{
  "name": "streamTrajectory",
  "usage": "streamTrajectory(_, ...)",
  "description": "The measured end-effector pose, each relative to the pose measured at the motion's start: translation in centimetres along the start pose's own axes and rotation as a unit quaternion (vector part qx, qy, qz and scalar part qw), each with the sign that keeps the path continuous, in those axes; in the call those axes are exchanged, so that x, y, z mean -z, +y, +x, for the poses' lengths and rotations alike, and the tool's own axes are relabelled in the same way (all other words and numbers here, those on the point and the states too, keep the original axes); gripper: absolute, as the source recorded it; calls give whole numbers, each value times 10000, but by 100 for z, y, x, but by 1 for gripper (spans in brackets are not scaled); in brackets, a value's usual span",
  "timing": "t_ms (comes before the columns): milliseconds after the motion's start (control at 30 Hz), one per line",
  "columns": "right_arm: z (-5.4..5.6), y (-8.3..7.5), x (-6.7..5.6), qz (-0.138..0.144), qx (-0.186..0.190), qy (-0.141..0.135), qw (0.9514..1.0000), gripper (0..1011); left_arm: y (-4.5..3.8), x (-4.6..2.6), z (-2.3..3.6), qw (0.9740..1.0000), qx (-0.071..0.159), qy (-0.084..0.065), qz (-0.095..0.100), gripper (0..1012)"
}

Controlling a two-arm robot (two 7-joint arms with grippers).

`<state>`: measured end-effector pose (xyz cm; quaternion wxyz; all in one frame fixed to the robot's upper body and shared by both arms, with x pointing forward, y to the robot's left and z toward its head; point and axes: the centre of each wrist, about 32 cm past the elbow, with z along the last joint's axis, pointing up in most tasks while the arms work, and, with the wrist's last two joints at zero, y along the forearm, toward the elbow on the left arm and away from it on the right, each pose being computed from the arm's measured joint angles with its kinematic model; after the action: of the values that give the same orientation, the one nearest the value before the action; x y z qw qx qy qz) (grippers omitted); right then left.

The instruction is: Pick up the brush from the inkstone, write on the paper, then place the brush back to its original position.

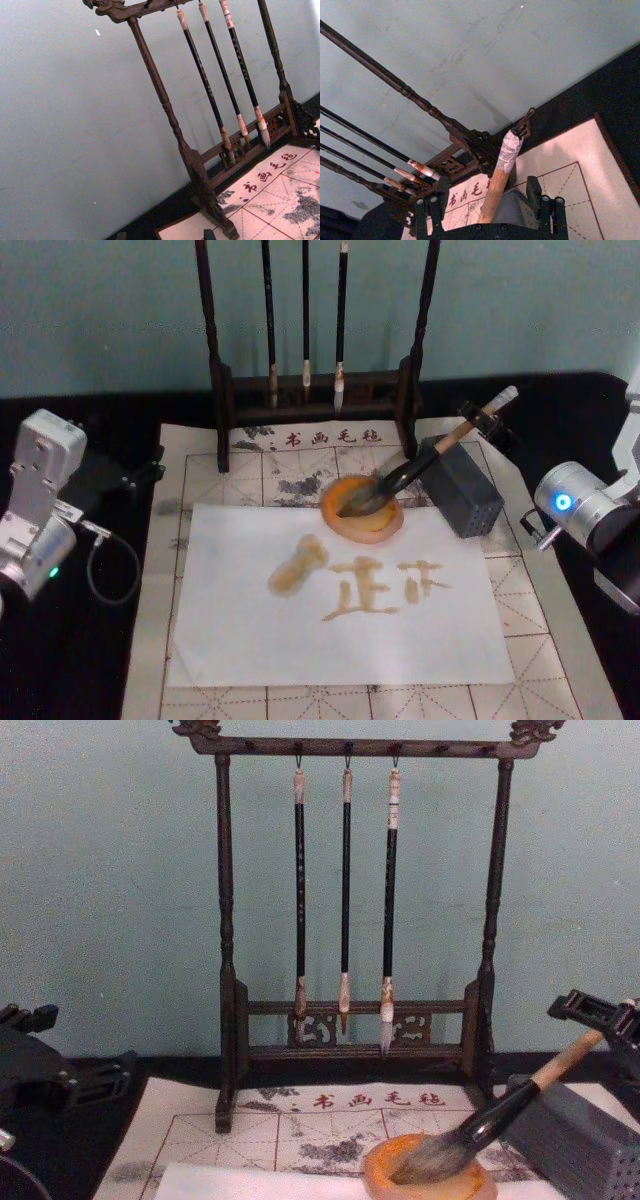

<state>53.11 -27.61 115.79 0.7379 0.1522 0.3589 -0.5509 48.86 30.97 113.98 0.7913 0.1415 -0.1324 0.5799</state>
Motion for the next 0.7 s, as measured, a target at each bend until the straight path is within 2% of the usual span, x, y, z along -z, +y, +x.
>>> streamTrajectory(367, -32, 110, 4, -68, 1, 36, 10000, 1002, 0, 0, 0, 10000, 0, 0, 0, 1001)
streamTrajectory(700, -45, 125, 19, -75, 16, -35, 10000, 1002, 0, 0, 0, 10000, 0, 0, 0, 1001)
